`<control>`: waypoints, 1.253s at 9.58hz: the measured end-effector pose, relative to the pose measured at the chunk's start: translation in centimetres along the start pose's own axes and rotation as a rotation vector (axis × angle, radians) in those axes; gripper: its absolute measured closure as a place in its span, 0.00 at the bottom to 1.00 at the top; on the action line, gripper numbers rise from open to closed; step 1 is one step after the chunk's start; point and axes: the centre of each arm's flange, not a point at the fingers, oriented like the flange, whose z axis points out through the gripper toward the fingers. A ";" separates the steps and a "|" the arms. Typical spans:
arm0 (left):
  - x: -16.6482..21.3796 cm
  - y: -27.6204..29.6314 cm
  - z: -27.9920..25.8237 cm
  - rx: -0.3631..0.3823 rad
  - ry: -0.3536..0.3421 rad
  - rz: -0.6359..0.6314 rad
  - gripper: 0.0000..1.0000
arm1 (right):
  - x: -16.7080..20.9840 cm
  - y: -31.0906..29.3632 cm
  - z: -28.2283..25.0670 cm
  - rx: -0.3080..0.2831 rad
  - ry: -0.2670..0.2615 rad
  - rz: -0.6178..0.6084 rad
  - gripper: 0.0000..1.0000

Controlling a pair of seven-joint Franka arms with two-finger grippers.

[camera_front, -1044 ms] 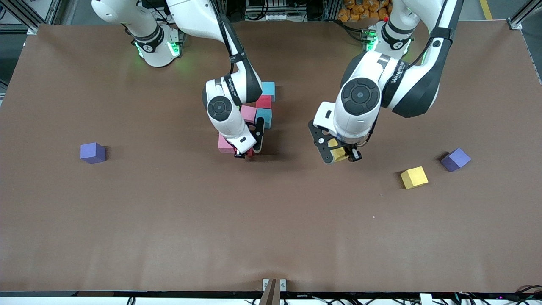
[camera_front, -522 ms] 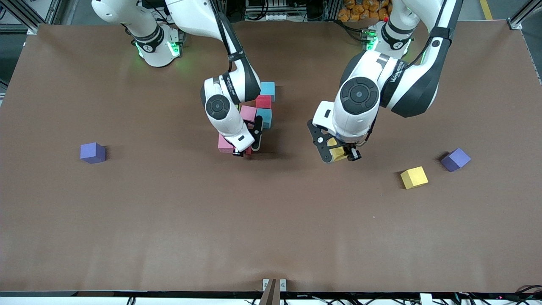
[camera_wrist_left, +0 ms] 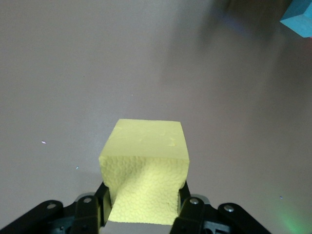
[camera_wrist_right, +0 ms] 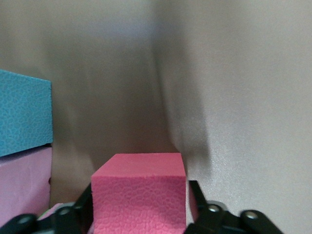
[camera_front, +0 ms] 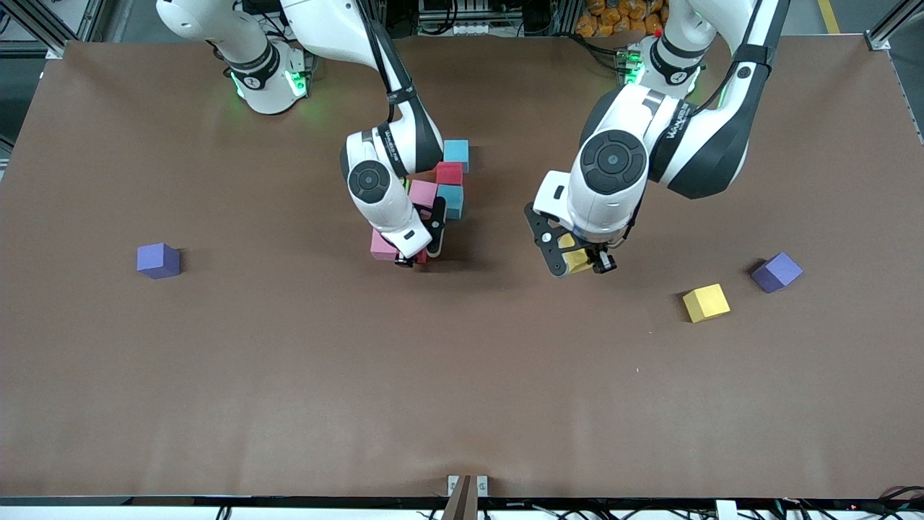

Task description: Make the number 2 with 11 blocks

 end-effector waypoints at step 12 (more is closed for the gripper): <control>1.6 3.0 1.0 -0.007 -0.058 0.072 0.46 | -2.8 2.4 -6.9 0.098 0.049 0.074 0.00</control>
